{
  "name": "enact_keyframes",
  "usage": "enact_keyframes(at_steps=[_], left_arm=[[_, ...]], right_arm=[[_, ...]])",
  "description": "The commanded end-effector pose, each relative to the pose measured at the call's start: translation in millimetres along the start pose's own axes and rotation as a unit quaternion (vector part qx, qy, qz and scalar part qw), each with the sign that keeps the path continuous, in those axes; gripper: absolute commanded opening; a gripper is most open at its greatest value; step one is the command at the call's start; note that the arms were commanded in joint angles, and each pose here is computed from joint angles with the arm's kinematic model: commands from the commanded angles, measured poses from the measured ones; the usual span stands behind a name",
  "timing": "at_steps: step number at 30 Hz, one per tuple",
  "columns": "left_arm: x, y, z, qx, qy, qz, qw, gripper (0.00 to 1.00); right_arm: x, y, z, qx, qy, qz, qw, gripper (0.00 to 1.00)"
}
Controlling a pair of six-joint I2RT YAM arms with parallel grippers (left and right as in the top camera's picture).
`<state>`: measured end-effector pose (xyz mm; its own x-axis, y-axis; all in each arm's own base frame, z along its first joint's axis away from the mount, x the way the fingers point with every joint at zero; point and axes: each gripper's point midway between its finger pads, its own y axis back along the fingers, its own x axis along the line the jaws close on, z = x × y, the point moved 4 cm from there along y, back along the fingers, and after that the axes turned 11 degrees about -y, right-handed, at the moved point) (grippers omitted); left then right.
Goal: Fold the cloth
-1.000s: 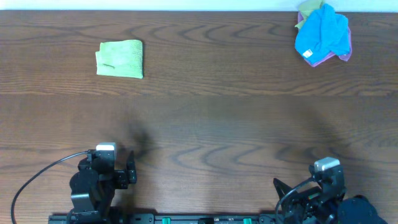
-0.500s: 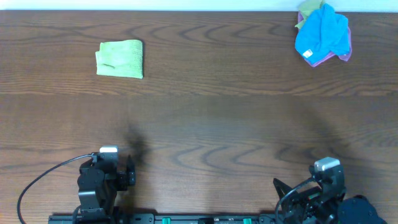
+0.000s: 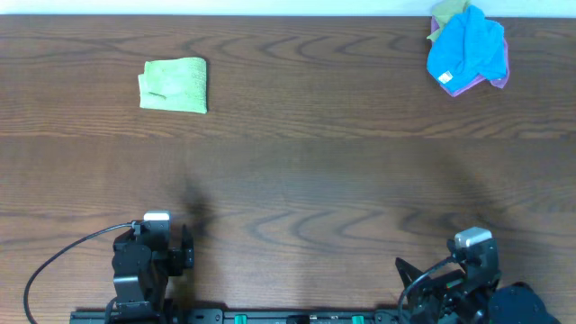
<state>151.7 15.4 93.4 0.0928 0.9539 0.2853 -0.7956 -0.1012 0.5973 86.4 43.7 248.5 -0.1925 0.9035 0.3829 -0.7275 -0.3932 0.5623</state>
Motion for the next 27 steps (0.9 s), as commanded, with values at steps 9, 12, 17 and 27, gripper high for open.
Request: enact_keyframes(at_steps=[9,12,17,27], left_arm=[[-1,-4,-7,0.011,-0.011,0.005,1.0,0.95],[-1,-4,-7,0.011,-0.011,0.005,1.0,0.95],[-1,-4,-7,0.011,-0.011,0.005,1.0,0.95],[-1,-4,-7,0.011,-0.011,0.005,1.0,0.95]], right_arm=[[0,0,27,-0.078,-0.05,-0.015,0.996,0.99],[-18,-12,31,-0.115,-0.07,-0.077,0.988,0.99],[-30,-61,23,-0.148,0.054,-0.066,0.985,0.99],[-72,-96,-12,-0.133,0.11,-0.111,0.979,0.99]])
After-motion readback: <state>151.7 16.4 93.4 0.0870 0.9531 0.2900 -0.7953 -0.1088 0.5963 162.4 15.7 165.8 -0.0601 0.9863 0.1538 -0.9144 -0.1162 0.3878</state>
